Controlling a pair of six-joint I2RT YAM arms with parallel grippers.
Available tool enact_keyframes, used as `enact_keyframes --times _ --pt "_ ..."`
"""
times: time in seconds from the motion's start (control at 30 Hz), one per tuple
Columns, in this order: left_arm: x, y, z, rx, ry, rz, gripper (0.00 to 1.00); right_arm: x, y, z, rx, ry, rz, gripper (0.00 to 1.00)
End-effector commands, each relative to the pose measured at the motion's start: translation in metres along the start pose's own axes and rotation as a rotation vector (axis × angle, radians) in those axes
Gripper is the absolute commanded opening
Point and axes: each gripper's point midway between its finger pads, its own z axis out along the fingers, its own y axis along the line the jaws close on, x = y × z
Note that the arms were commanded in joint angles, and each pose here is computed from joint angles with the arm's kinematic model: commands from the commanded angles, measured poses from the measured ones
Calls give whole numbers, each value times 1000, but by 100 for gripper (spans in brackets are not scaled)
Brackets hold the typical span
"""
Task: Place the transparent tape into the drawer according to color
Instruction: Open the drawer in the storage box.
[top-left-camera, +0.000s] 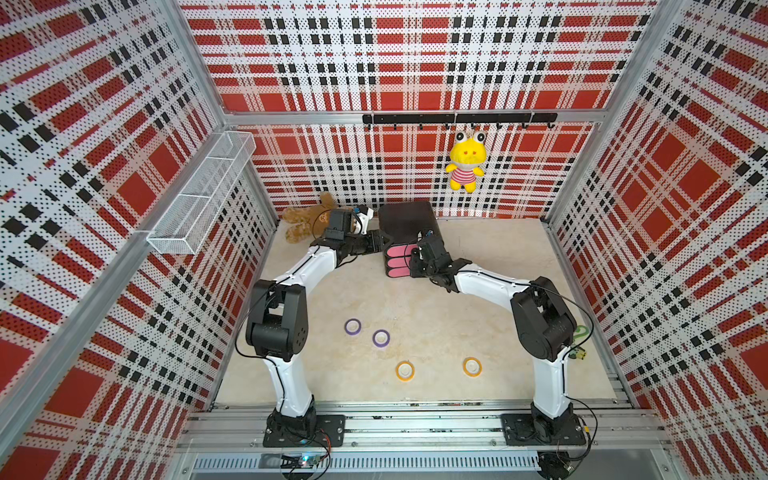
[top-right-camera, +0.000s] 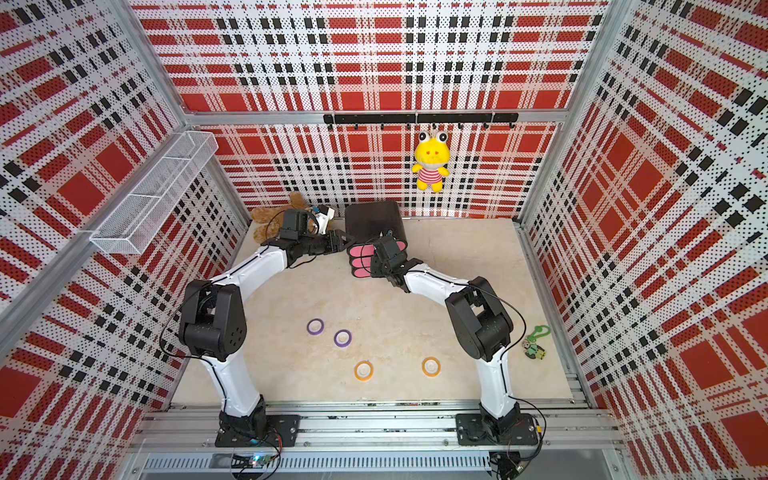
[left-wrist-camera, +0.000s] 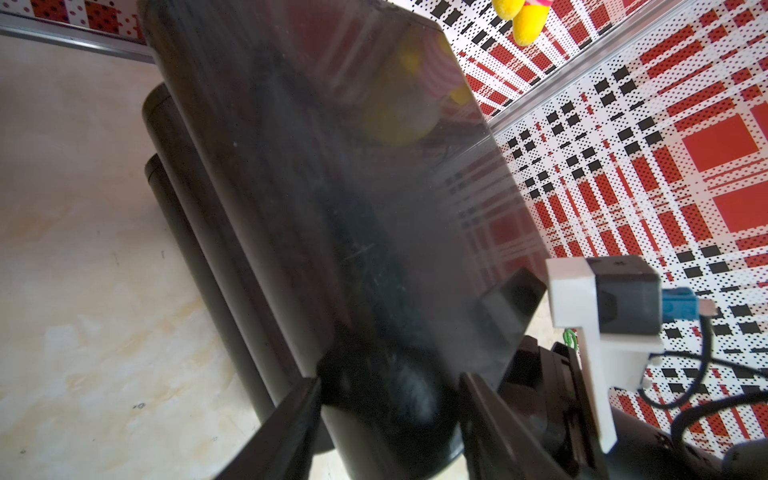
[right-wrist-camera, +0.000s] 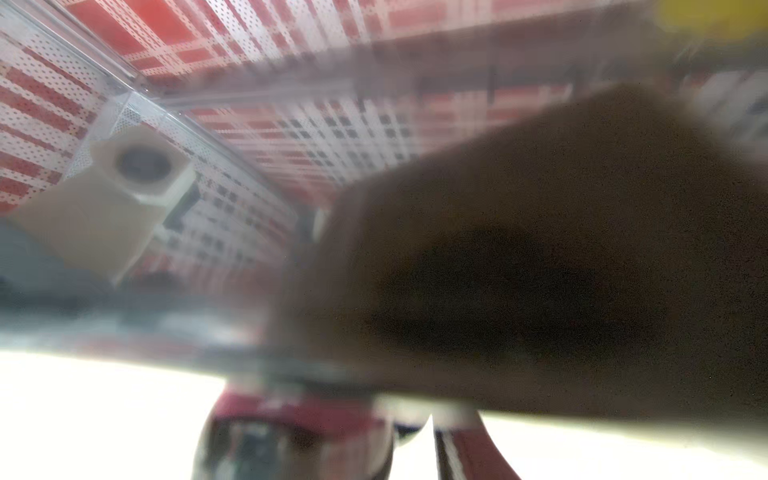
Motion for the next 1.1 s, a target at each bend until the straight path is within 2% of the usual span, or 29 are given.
enact_keyframes --times 0.0,0.63,1.07 --pt "30 11 13 -8 96 -49 60 30 -5 -1 7 97 21 25" --pt "28 8 11 -2 89 -45 60 37 2 -40 8 84 7 23" --pt "28 7 10 2 87 -46 60 50 2 -55 15 93 10 23"
